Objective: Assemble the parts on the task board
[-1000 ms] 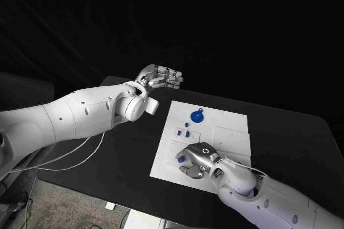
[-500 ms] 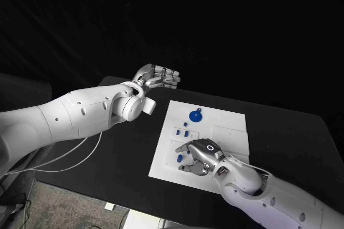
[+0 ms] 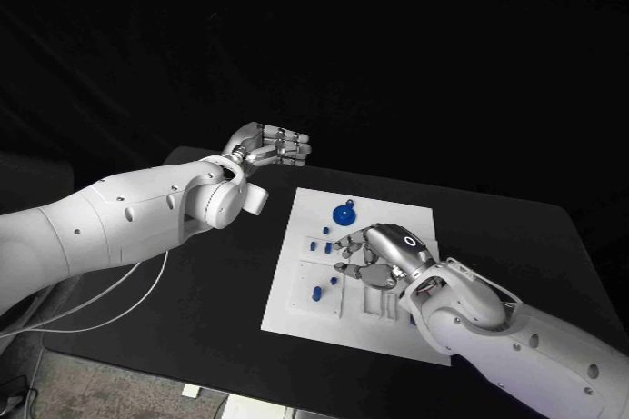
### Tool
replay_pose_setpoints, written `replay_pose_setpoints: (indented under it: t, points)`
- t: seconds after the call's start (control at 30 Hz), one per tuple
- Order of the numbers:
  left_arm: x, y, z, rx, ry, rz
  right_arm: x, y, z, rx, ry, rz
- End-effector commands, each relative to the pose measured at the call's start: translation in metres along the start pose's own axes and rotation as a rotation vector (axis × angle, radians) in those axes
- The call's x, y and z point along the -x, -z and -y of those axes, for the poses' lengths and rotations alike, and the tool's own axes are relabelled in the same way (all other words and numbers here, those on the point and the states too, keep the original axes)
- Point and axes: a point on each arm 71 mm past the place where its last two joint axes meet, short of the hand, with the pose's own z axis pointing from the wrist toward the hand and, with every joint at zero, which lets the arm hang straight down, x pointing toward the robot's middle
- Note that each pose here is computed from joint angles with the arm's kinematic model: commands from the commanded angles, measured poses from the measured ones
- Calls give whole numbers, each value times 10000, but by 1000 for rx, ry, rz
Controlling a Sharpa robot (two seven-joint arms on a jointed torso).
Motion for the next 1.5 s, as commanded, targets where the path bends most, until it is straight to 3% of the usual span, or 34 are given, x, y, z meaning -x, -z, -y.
replay_pose_setpoints:
  t: [0.03,0.13,0.33,0.43,0.73,0.97,1.5]
  points:
    - [9,7,11,-10,2,-10,78,51,149,-100,-156,-32]
    - [59,28,5,-11,-1,-2,192,134,374,-217,-240,-85]
    - [130,66,-16,-10,-3,11,245,327,764,-462,-393,-273]
    - [169,86,-31,-7,-5,19,265,440,903,-550,-403,-353]
    - [207,133,-94,6,-2,26,279,688,1111,-773,-335,-527]
    - [205,155,-121,12,1,23,266,764,1132,-861,-307,-593]
    - [212,169,-138,18,2,23,258,798,1175,-907,-228,-632]
